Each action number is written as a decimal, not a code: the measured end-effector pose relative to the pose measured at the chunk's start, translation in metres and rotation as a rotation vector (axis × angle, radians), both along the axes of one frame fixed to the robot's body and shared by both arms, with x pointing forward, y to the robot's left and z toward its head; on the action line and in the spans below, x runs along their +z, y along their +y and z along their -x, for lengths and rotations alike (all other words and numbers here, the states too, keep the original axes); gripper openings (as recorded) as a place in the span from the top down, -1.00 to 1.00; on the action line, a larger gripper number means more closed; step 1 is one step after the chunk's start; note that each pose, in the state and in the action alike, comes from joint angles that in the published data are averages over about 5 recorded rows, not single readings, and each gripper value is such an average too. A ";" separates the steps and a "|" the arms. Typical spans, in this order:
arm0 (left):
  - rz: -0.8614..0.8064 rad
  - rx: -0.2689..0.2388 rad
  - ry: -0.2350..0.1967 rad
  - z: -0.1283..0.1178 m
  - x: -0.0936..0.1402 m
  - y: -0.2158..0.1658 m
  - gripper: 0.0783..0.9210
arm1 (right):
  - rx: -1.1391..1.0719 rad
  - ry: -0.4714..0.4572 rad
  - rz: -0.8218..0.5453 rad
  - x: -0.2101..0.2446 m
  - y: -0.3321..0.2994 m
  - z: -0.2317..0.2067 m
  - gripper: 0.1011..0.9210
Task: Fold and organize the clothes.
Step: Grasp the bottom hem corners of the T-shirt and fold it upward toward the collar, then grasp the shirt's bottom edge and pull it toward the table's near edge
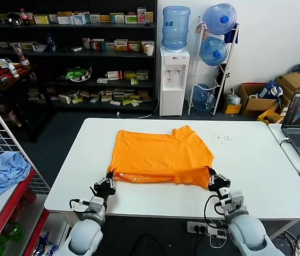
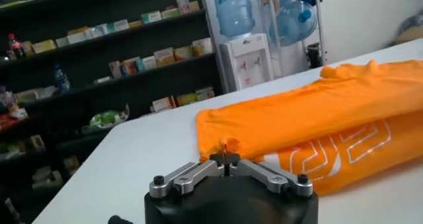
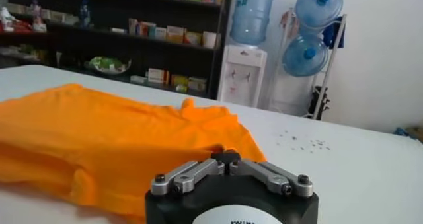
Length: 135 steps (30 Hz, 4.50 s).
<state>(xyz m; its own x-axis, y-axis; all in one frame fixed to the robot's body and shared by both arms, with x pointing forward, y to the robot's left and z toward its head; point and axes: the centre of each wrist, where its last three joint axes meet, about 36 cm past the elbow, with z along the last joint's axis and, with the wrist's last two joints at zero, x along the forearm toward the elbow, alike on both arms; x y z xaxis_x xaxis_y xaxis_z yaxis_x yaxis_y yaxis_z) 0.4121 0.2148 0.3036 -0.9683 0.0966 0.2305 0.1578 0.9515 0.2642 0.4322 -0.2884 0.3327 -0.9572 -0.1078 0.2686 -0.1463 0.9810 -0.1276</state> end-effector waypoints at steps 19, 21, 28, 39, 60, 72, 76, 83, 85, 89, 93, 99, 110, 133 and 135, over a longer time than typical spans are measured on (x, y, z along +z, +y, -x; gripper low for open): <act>0.033 0.024 0.067 0.000 0.004 0.014 -0.27 | 0.000 0.113 0.022 0.010 -0.025 0.018 -0.47; 0.044 0.031 0.085 0.002 0.004 0.016 -0.39 | -0.003 0.134 0.027 0.011 -0.029 0.026 -0.60; 0.083 0.036 0.135 0.003 0.005 0.017 -0.75 | -0.012 0.192 0.032 0.009 -0.036 0.045 -0.76; 0.116 0.042 0.176 -0.003 0.003 0.025 -0.41 | 0.000 0.238 0.034 -0.004 -0.034 0.051 -0.26; 0.143 0.011 0.186 0.013 0.003 0.028 0.95 | 0.002 0.268 0.068 0.000 -0.045 0.064 0.94; 0.150 -0.010 0.180 0.039 0.011 0.024 0.97 | 0.001 0.245 0.081 0.011 -0.056 0.069 0.94; 0.154 -0.017 0.175 0.045 0.014 0.021 0.97 | -0.004 0.221 0.068 0.009 -0.055 0.065 0.83; 0.159 -0.019 0.174 0.051 0.016 0.020 0.97 | -0.011 0.177 0.019 0.002 -0.050 0.056 0.34; 0.159 -0.020 0.175 0.052 0.016 0.020 0.97 | -0.013 0.166 0.006 -0.001 -0.048 0.052 0.21; 0.159 -0.020 0.175 0.052 0.016 0.020 0.97 | -0.021 0.152 -0.015 -0.008 -0.045 0.045 -0.07; 0.162 -0.020 0.175 0.053 0.015 0.019 0.97 | -0.034 0.153 -0.028 -0.017 -0.043 0.039 -0.08; 0.165 -0.019 0.176 0.055 0.013 0.019 0.97 | -0.043 0.168 -0.026 -0.029 -0.042 0.036 0.38; 0.168 -0.022 0.180 0.065 0.020 0.023 0.97 | -0.038 0.175 0.017 -0.025 -0.047 0.041 0.93; 0.140 -0.063 0.233 0.119 0.031 0.021 0.72 | -0.038 0.264 0.129 0.033 -0.055 0.111 0.69; 0.137 -0.060 0.230 0.119 0.035 0.021 0.57 | -0.041 0.279 0.133 0.038 -0.055 0.115 0.54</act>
<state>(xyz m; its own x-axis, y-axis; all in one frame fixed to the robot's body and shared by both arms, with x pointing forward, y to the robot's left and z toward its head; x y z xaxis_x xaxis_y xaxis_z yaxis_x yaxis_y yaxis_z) 0.2932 0.2357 0.3383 -0.8834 0.1979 0.4248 0.2562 0.9629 0.0842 0.3177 -0.3438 0.3705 -0.8472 -0.0172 0.5311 -0.1546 0.9642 -0.2153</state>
